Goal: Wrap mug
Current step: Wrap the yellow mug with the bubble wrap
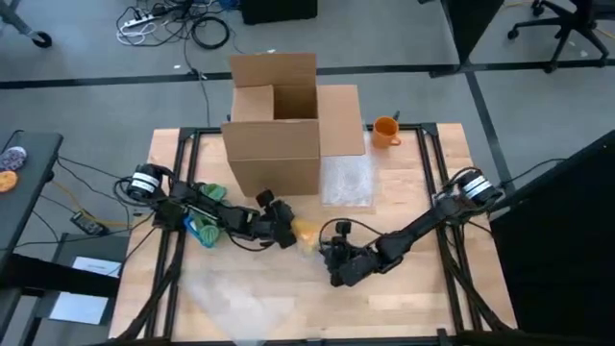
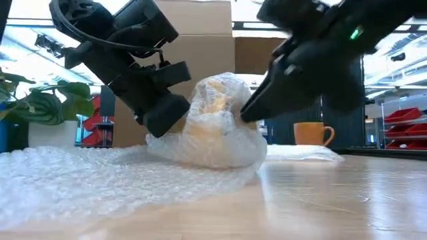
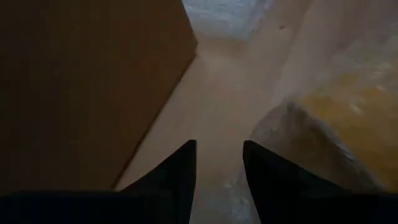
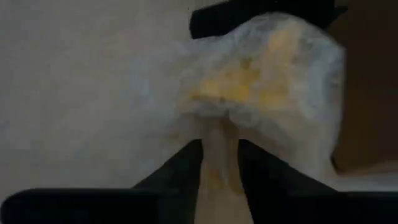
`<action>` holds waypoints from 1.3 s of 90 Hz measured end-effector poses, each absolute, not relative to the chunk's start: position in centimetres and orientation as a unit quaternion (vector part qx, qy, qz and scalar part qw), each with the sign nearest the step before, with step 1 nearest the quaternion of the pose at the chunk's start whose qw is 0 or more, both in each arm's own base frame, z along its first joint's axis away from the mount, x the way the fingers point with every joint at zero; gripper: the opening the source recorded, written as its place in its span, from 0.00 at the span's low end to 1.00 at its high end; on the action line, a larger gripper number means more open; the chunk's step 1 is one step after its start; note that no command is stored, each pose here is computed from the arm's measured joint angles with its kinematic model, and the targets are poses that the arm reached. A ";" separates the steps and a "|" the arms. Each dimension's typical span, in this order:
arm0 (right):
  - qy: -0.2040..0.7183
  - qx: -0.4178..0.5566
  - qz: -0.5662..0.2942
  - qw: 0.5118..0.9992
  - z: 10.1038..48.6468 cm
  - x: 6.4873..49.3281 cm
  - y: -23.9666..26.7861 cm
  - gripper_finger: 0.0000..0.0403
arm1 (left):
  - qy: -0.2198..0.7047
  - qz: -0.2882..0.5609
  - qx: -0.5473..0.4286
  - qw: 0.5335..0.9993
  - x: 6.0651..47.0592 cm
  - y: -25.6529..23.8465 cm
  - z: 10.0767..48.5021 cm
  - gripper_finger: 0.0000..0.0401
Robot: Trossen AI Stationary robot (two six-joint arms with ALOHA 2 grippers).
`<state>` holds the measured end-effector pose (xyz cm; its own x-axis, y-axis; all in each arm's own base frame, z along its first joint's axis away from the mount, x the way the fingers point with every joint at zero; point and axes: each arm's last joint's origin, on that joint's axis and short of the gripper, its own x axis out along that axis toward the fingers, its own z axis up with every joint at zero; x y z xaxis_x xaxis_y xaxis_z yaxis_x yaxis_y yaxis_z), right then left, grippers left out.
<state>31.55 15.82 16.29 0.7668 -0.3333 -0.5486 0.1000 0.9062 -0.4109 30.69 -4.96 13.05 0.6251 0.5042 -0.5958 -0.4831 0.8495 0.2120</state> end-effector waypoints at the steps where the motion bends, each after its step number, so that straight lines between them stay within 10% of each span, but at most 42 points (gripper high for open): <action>1: 0.323 -0.184 -0.115 0.921 16.5 31.4 15.9 0.25 | 0.335 0.274 0.016 0.901 30.7 -5.0 13.1 0.29; 65: 0.288 -0.167 -0.146 0.932 14.0 31.7 11.0 0.54 | 0.321 0.275 0.002 0.906 31.0 -5.0 13.0 0.29; 117: 0.251 -0.205 -0.182 0.928 11.0 34.9 9.8 0.29 | 0.313 0.285 -0.001 0.906 31.4 -5.0 11.9 0.29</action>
<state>34.91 9.85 11.02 0.8082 -0.4403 -0.3912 0.2344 0.8498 -0.4722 31.37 -5.01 11.92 0.6409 0.5159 -0.5685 -0.5175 0.8373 0.1764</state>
